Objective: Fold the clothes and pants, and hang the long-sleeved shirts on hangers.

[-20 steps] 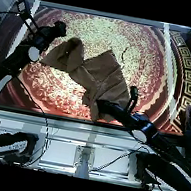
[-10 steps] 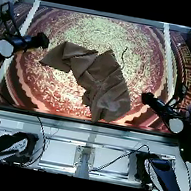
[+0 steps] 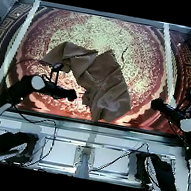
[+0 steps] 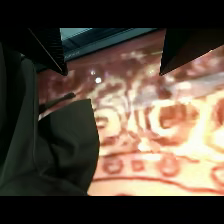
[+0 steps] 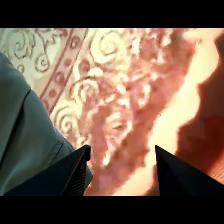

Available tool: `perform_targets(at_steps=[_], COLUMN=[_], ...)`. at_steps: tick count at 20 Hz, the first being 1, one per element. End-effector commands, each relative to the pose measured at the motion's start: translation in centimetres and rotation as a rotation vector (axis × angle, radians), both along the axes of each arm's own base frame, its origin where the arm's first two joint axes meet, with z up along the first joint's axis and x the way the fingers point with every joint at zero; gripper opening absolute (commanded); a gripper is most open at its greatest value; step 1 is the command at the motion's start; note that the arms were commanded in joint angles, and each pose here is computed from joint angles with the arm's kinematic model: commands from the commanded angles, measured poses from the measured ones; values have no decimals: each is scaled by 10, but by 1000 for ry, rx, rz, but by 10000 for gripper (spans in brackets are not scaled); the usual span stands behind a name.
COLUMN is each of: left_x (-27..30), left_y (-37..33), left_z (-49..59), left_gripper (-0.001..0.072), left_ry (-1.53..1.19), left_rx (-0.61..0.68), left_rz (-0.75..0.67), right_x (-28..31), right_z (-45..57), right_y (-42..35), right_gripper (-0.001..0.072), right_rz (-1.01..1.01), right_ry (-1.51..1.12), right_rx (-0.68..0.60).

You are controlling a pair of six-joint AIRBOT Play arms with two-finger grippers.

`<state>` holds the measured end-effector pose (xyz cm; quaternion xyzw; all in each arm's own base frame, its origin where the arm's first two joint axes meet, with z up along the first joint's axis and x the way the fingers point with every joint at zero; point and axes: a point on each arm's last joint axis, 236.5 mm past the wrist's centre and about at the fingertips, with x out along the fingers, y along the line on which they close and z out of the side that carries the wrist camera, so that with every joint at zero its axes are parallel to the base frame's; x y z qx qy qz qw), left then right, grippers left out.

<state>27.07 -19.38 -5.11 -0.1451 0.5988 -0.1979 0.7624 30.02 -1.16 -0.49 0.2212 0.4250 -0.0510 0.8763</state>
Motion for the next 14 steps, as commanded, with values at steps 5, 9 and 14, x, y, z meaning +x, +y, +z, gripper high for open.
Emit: perform_targets(at_steps=[5, 9, 14], left_x=[-4, -6, 6], left_y=[-41, -43, -44], left_z=[-45, -68, -66], left_gripper=[572, 491, 482], left_ry=[-2, 66, 39], left_rx=[-69, -69, -95], left_rz=[86, 132, 182], right_x=[-1, -1, 4], right_z=[0, 0, 3], right_y=[-1, -1, -4], right_gripper=[443, 439, 382], right_rz=[3, 3, -6], right_ry=[2, 3, -20], right_rx=[-3, -4, -12])
